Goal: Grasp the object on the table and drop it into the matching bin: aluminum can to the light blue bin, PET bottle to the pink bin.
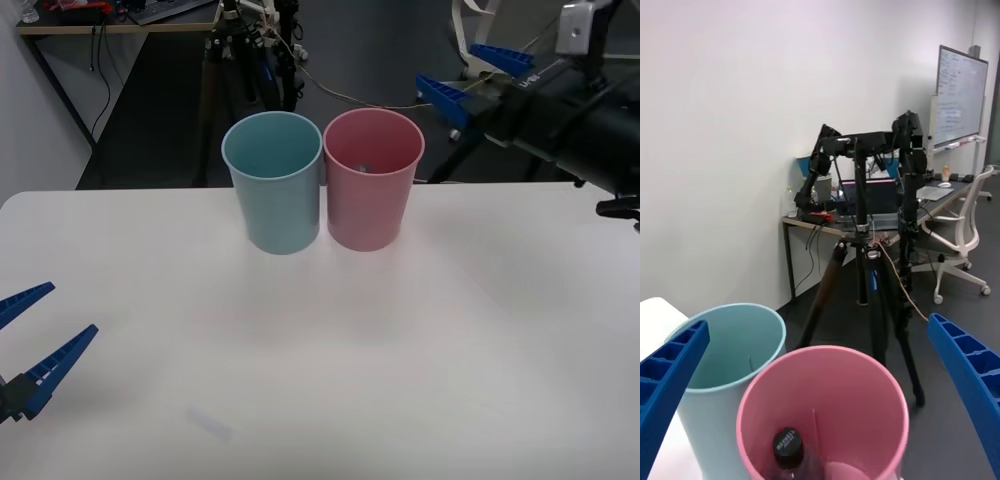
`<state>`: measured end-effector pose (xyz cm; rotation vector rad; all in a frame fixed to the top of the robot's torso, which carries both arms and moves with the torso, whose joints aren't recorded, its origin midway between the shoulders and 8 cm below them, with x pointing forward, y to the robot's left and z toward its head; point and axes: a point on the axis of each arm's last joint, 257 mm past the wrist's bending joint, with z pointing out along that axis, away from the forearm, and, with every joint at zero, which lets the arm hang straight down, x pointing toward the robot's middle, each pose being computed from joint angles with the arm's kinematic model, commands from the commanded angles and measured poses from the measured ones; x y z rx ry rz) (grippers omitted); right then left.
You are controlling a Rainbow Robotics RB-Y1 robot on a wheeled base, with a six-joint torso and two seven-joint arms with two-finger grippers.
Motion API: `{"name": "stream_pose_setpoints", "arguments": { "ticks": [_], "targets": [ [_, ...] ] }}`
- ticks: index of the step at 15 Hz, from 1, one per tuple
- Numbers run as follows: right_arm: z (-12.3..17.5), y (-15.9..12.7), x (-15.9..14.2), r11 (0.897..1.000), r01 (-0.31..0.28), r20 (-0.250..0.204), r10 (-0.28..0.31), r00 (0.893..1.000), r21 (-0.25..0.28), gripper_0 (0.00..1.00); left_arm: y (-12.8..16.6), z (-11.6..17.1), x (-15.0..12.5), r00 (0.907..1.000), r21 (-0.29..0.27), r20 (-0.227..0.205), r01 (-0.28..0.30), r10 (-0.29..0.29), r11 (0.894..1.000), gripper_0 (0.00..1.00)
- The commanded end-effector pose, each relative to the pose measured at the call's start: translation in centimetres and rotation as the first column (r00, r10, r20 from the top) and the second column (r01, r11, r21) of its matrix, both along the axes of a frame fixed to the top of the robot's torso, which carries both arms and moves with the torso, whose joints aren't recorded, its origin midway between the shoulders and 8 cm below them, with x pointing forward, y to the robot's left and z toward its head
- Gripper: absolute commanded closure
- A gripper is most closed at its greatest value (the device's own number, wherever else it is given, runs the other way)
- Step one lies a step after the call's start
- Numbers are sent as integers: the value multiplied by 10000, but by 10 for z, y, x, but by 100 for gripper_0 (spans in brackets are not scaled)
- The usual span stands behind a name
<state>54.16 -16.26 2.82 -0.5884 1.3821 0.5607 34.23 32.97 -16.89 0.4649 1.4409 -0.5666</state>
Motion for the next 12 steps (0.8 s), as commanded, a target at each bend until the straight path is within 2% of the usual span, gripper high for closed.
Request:
{"name": "stream_pose_setpoints", "arguments": {
  "ticks": [1,4,5,8,12],
  "targets": [
    [-8,-21,-15,9998,184,-89,-184,9998,101,0,0,0,0,10000,0,-1,0,0,10000,0],
    [-27,-36,-37,9993,272,-484,-258,9985,275,0,0,0,0,10000,0,-1,0,0,10000,0],
    [-33,-39,-45,9985,261,-730,-225,9971,488,0,0,0,0,10000,0,-1,0,0,10000,0],
    [-49,-47,-65,9961,313,-1098,-221,9937,822,0,0,0,0,10000,0,-1,0,0,10000,0],
    [-80,-58,-88,9965,135,-1509,-10,9885,821,0,0,0,0,10000,0,-1,0,0,10000,0]
  ]
}}
